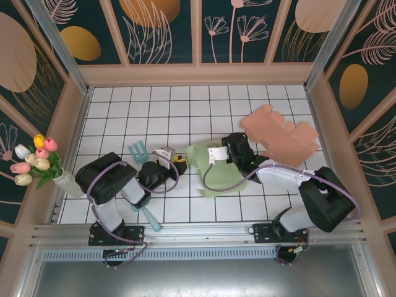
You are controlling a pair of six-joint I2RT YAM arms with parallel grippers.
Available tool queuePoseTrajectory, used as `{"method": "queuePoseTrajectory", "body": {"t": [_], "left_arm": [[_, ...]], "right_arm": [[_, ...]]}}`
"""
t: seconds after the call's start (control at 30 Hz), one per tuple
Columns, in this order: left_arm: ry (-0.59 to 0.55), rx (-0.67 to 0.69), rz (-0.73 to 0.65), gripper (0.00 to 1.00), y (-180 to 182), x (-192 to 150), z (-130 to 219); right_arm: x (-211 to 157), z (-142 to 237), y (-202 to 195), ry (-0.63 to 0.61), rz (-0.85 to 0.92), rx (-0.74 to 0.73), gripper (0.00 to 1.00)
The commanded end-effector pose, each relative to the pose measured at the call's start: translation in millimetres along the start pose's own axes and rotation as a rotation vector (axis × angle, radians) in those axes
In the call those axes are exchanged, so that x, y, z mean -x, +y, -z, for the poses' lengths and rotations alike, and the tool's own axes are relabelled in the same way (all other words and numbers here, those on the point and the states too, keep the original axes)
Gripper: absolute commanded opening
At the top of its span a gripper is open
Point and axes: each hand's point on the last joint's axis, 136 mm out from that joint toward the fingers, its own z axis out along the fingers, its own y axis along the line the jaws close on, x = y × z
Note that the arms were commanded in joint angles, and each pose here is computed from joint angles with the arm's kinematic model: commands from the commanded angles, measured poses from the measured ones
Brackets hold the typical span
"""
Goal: Fold the paper box
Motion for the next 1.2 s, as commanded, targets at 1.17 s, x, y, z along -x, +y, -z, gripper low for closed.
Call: {"method": "queuePoseTrajectory", "body": {"t": [1.17], "left_arm": [[-0.001, -0.126, 0.107, 0.30, -38.5, 1.7, -23.3]], "right_arm": [[10.1, 5.9, 7.6, -0.003, -0.009, -0.025, 0.00]]}}
